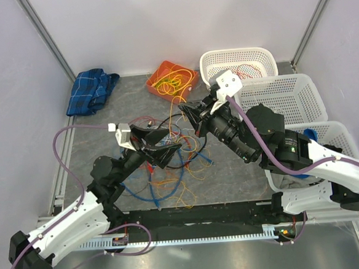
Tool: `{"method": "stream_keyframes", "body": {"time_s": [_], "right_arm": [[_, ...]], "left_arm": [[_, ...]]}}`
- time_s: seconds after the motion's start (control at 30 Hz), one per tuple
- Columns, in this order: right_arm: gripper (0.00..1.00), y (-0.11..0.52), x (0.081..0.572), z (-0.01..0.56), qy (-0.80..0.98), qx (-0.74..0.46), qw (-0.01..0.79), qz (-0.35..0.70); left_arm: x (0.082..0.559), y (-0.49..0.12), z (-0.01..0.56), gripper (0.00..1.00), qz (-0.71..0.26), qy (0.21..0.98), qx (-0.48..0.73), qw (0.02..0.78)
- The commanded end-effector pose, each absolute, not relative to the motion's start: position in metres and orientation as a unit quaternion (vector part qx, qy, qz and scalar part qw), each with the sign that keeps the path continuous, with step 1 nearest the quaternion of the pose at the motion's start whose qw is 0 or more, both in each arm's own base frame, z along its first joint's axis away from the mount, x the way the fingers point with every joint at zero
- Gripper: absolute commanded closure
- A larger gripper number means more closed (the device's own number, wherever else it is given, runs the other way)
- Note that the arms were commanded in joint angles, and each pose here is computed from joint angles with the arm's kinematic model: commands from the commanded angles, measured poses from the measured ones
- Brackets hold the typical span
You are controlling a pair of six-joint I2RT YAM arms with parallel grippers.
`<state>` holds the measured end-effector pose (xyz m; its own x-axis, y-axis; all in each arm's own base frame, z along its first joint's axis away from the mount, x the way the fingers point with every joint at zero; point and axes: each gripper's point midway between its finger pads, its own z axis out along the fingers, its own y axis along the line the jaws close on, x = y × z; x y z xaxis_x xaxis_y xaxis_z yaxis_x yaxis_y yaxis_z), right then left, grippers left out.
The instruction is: Untangle the cables
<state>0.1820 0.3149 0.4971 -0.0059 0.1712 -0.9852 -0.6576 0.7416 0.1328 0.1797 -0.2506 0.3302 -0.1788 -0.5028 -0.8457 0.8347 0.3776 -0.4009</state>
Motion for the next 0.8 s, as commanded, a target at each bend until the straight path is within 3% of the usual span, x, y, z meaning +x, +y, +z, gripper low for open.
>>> {"method": "stream_keyframes", "body": {"time_s": [0.0, 0.07, 0.17, 0.27, 0.3, 0.37, 0.4, 0.43, 0.47, 0.5, 0.53, 0.57, 0.6, 0.63, 0.67, 0.73, 0.77], "right_arm": [[1.00, 0.319, 0.178, 0.502, 0.635, -0.188, 0.676, 0.323], [1.00, 0.320, 0.178, 0.499, 0.637, -0.189, 0.674, 0.324], [1.00, 0.318, 0.178, 0.497, 0.639, -0.189, 0.672, 0.324], [1.00, 0.316, 0.178, 0.492, 0.642, -0.188, 0.671, 0.320], [1.00, 0.315, 0.178, 0.490, 0.643, -0.186, 0.670, 0.320], [1.00, 0.314, 0.179, 0.482, 0.649, -0.186, 0.668, 0.314], [1.00, 0.312, 0.178, 0.480, 0.651, -0.183, 0.665, 0.316], [0.94, 0.312, 0.181, 0.467, 0.659, -0.185, 0.663, 0.304], [0.72, 0.311, 0.182, 0.461, 0.663, -0.185, 0.661, 0.299], [0.61, 0.307, 0.182, 0.459, 0.664, -0.179, 0.662, 0.297], [0.51, 0.304, 0.186, 0.444, 0.676, -0.172, 0.659, 0.280], [0.27, 0.302, 0.187, 0.439, 0.681, -0.168, 0.658, 0.274], [0.18, 0.298, 0.189, 0.436, 0.684, -0.159, 0.659, 0.269], [0.10, 0.296, 0.190, 0.428, 0.689, -0.156, 0.657, 0.263], [0.02, 0.293, 0.192, 0.425, 0.692, -0.149, 0.658, 0.255], [0.02, 0.287, 0.193, 0.419, 0.696, -0.144, 0.659, 0.246], [0.02, 0.283, 0.195, 0.417, 0.698, -0.138, 0.661, 0.240]], "left_arm": [[0.185, -0.256, 0.357, 0.12, -0.531, 0.517, 0.166, 0.650], [0.193, -0.261, 0.352, 0.16, -0.521, 0.527, 0.167, 0.651], [0.198, -0.266, 0.357, 0.31, -0.514, 0.526, 0.174, 0.655], [0.199, -0.268, 0.367, 0.55, -0.515, 0.518, 0.179, 0.659], [0.199, -0.268, 0.373, 0.73, -0.515, 0.514, 0.179, 0.662], [0.203, -0.264, 0.379, 0.95, -0.507, 0.516, 0.168, 0.670], [0.206, -0.261, 0.382, 0.98, -0.499, 0.527, 0.160, 0.670], [0.211, -0.259, 0.383, 0.98, -0.491, 0.539, 0.147, 0.668], [0.219, -0.255, 0.384, 0.98, -0.475, 0.556, 0.130, 0.670], [0.222, -0.252, 0.406, 0.98, -0.469, 0.553, 0.122, 0.678], [0.232, -0.256, 0.389, 0.98, -0.447, 0.598, 0.119, 0.655], [0.238, -0.257, 0.390, 0.98, -0.437, 0.612, 0.116, 0.649], [0.247, -0.251, 0.418, 0.98, -0.427, 0.607, 0.095, 0.663], [0.261, -0.261, 0.396, 0.98, -0.402, 0.651, 0.101, 0.635], [0.266, -0.259, 0.424, 0.98, -0.403, 0.642, 0.094, 0.646], [0.287, -0.272, 0.406, 0.98, -0.382, 0.682, 0.099, 0.616], [0.294, -0.271, 0.427, 0.98, -0.387, 0.673, 0.095, 0.624]]}}
